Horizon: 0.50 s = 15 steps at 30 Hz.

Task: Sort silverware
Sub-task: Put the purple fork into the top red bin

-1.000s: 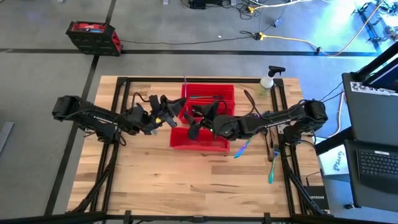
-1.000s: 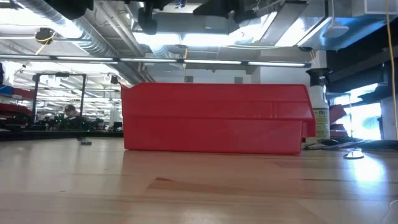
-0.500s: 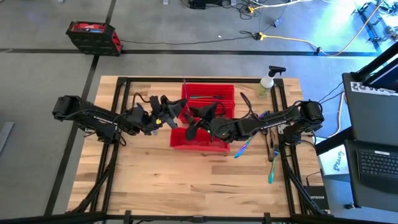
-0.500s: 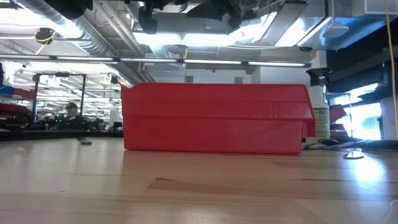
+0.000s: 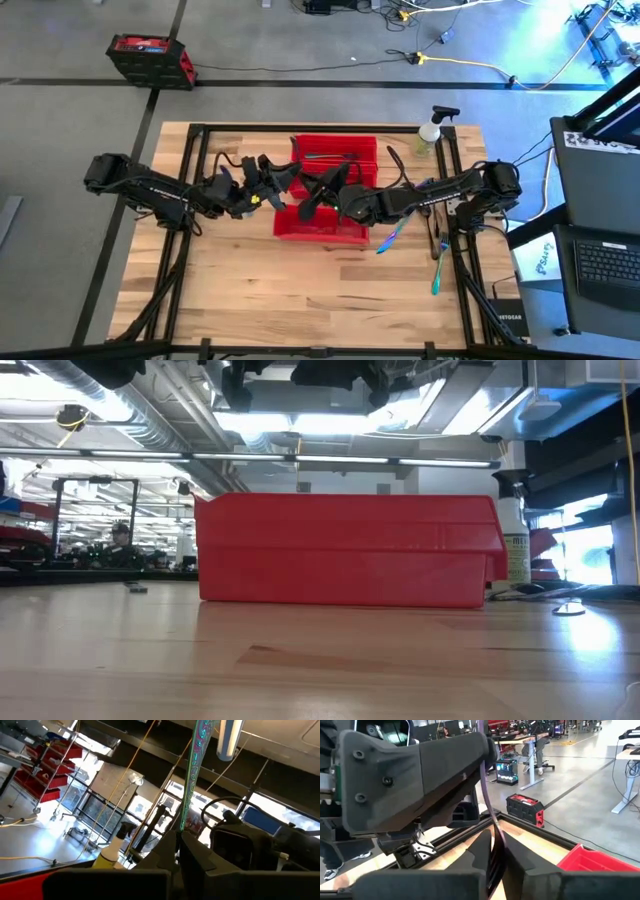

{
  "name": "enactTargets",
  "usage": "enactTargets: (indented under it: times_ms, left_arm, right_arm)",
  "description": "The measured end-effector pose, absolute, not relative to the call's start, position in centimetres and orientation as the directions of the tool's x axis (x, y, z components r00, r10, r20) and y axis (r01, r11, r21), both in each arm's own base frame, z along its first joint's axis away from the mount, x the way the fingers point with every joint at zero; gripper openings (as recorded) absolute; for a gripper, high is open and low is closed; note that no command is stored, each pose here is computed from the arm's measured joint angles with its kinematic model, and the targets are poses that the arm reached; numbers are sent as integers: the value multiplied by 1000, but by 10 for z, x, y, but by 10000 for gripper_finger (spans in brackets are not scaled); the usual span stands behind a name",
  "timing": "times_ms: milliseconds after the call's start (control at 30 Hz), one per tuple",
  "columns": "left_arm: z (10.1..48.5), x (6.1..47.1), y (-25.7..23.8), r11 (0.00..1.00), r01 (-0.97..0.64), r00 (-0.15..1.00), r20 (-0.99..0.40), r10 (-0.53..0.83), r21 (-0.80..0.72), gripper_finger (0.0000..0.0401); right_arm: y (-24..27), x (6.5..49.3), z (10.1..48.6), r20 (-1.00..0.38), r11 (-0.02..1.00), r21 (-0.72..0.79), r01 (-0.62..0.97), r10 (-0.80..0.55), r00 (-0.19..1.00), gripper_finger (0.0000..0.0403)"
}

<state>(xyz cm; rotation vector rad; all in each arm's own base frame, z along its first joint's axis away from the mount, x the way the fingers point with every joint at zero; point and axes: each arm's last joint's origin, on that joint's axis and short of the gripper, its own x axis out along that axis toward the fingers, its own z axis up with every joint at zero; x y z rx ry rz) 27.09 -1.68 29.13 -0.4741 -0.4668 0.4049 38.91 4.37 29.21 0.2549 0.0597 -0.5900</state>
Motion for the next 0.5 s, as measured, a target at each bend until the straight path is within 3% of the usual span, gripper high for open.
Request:
enactTargets:
  times_ms: [267, 500]
  left_arm:
    - [293, 270, -20, 847, -257, 827, 348, 442, -465, 3]
    - [293, 270, -20, 870, -275, 834, 348, 428, -410, 61]
  right_arm:
    - [43, 383, 300, -135, 817, 216, 534, -517, 845, 1]
    - [39, 371, 312, -166, 820, 214, 531, -506, 847, 1]
